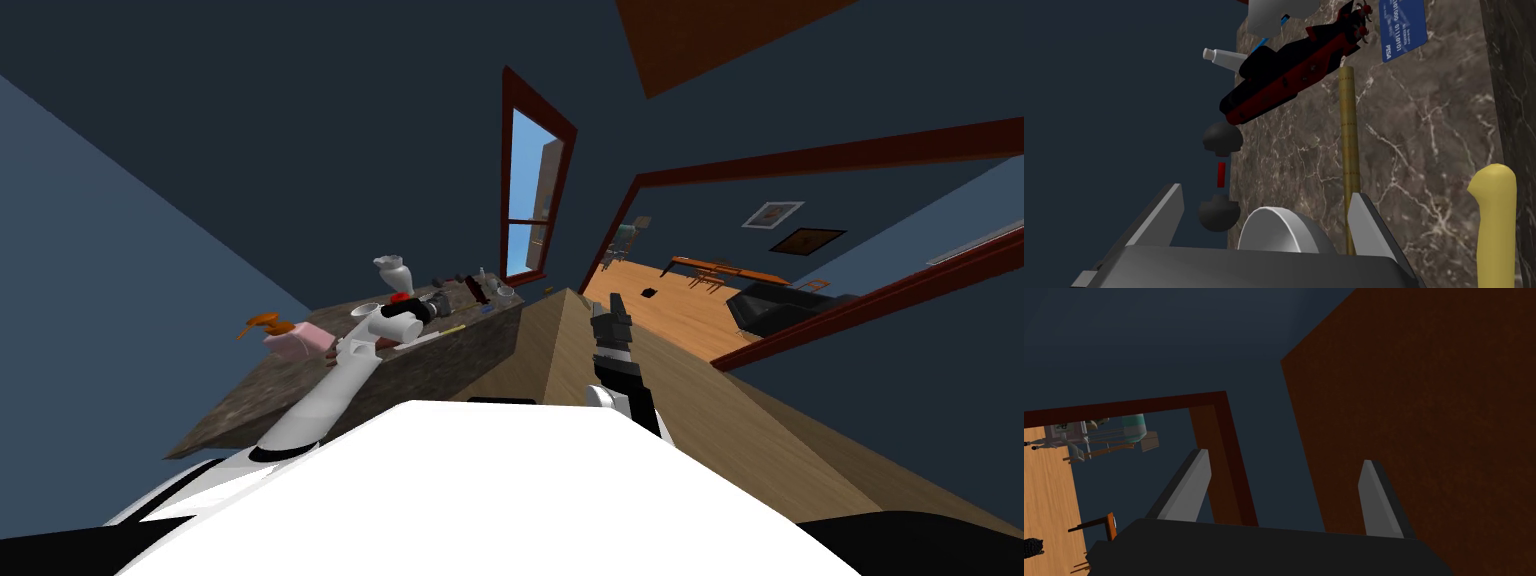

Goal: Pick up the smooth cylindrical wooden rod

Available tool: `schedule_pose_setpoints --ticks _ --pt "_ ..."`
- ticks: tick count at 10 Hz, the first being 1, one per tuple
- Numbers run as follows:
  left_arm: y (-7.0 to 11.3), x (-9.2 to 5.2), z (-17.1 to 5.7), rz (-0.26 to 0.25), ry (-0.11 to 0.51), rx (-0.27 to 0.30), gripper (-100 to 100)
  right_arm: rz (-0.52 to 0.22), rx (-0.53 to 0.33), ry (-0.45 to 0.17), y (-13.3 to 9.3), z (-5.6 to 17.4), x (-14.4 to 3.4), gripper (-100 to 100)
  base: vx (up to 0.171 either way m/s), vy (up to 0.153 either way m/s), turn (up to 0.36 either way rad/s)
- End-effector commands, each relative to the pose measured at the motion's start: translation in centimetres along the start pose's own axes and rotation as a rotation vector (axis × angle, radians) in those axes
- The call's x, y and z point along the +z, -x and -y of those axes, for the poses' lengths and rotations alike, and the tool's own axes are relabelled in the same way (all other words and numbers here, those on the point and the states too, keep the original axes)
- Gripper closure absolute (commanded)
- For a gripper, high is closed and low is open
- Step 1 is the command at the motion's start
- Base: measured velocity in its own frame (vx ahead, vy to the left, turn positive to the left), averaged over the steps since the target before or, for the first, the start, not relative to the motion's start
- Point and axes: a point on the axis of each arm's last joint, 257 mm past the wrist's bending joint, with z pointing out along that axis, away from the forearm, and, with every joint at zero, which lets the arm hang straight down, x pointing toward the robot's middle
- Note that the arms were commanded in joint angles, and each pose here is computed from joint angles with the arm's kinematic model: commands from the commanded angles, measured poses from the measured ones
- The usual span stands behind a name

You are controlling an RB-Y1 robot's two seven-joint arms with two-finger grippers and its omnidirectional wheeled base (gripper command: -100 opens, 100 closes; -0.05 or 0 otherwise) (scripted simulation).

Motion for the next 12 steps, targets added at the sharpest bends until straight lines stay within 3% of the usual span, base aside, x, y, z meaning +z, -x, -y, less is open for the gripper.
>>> schedule_pose_setpoints --ticks 1,6,7,12 --pt "0.5 0.3 -0.9 0.02 0.046 -0.019 -100 0.0 0.0 0.0 0.0 0.0 0.0 0 0.027 0.005 -0.051" --pt "2.8 1.1 -3.6 0.087 0.193 -0.127 -100 0.0 0.0 0.0 0.0 0.0 0.0 0 0.045 0.005 -0.063" --pt "3.0 1.0 -4.1 0.098 0.214 -0.127 -100 0.0 0.0 0.0 0.0 0.0 0.0 0 0.047 0.005 -0.033" --pt "5.1 1.0 -7.0 0.176 0.356 -0.24 -100 0.0 0.0 0.0 0.0 0.0 0.0 0 0.057 -0.003 -0.044"
